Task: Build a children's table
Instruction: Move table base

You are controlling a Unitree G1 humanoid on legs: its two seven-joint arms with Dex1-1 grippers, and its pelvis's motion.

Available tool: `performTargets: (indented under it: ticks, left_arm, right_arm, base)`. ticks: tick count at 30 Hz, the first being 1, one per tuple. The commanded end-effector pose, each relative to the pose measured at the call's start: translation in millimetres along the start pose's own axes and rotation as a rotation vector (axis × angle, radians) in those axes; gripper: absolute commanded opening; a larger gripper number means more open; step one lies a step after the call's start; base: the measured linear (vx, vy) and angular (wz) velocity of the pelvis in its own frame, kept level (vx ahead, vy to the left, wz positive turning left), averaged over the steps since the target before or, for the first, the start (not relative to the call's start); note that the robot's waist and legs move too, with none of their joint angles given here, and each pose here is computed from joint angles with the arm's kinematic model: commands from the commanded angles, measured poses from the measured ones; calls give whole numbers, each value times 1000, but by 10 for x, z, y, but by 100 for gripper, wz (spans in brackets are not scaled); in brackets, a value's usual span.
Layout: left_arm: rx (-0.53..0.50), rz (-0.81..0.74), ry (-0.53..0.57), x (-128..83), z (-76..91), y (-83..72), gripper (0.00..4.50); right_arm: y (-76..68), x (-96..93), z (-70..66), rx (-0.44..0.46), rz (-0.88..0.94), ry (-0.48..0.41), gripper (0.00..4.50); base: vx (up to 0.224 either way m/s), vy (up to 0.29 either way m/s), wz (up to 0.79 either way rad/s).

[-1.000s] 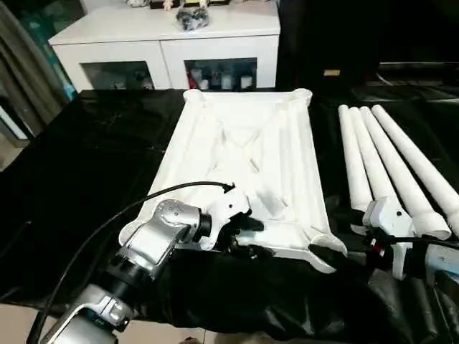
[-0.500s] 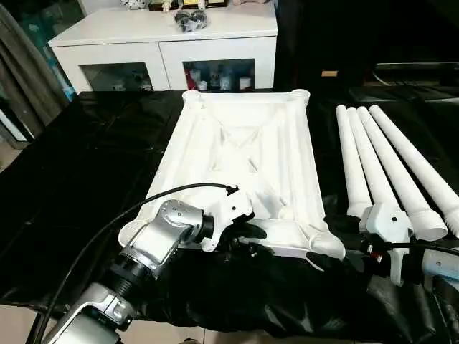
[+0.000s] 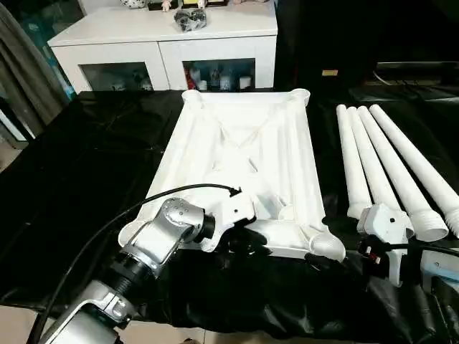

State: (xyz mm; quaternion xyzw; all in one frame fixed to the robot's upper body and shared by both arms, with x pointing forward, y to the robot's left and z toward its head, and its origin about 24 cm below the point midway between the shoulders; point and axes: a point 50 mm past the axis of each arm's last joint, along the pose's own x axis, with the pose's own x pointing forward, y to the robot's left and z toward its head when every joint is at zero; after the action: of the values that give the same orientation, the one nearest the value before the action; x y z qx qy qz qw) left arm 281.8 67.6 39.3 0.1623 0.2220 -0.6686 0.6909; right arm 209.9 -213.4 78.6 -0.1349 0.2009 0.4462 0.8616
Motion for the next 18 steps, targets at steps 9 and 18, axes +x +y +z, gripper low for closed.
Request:
performTargets:
  ticks: [9, 18]
  left_arm:
    - [-10, 173, 71, -72, -116, 39, 1]
    - [-59, 273, -29, -43, -50, -46, 1]
  right_arm:
    - [-4, -11, 17, -23, 4, -4, 450]
    - [3, 41, -34, -15, 2, -4, 450]
  base:
    - [0, 0, 0]
    - [0, 0, 0]
